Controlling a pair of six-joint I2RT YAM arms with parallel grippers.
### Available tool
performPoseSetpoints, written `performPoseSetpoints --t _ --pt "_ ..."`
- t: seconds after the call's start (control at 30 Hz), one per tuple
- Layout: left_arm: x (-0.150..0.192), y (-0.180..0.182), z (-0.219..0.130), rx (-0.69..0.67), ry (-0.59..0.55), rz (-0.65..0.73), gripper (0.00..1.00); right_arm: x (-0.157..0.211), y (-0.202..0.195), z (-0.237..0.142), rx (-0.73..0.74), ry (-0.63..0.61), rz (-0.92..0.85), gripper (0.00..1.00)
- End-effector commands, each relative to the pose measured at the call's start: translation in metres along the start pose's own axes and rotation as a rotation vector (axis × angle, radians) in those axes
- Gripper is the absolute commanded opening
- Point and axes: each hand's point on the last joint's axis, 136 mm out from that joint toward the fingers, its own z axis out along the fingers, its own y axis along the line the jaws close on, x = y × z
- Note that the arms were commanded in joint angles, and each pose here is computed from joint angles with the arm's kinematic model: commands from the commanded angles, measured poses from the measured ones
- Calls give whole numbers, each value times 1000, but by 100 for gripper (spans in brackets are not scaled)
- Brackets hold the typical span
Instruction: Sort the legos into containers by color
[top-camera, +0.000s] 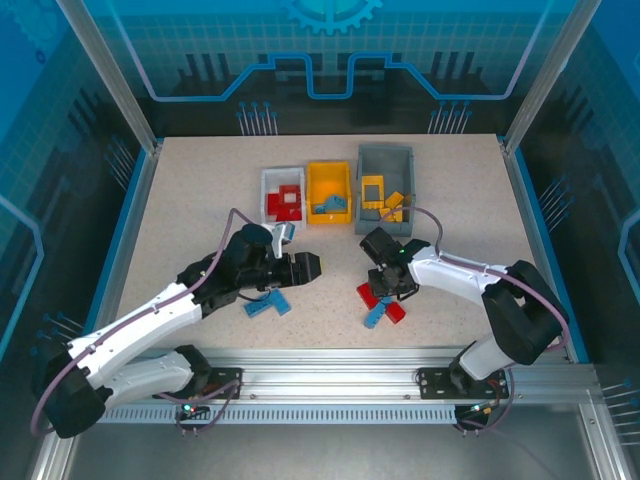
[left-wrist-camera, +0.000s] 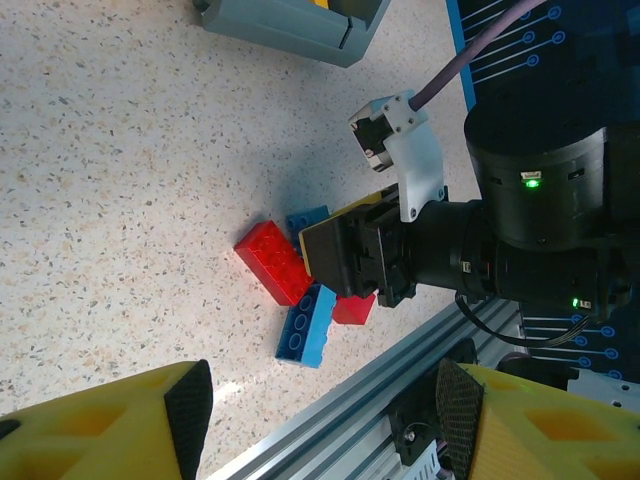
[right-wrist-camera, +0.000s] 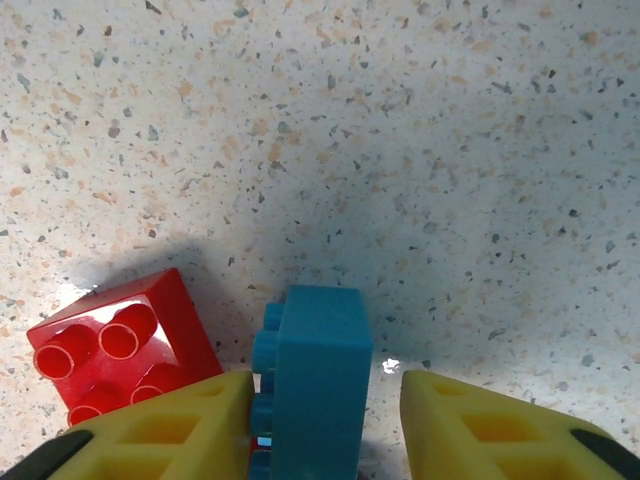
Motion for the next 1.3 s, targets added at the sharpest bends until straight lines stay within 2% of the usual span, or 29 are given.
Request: performPoseSetpoints --t 0.0,0.2,0.27,0.4,0.57,0.77,0.9,1.03,1.27 --pt "-3 -16 0 54 1 10 65 4 -6 4 9 22 6 40" --pt "-2 -18 3 56 3 14 65 3 -5 8 1 17 10 31" --pt "-2 -17 3 52 -1 13 65 -3 -4 2 1 -12 14 26" --pt "-7 -13 -2 15 -32 15 64 -18 -4 -24 29 -106 -11 23" --pt "-32 -3 -27 -123 -154 55 64 -70 33 -83 -51 -287 -57 22" --pt "-63 -28 -32 -136 -212 148 63 -152 93 -103 -216 -394 -57 21" --pt "-82 -41 -29 -155 -245 199 63 -208 114 -92 -269 -420 -14 21" --pt "-98 -44 -28 -192 -284 223 63 -257 121 -65 -305 -418 56 21" --pt "-93 -37 -20 -201 -267 219 63 -303 116 -23 -291 -414 106 21"
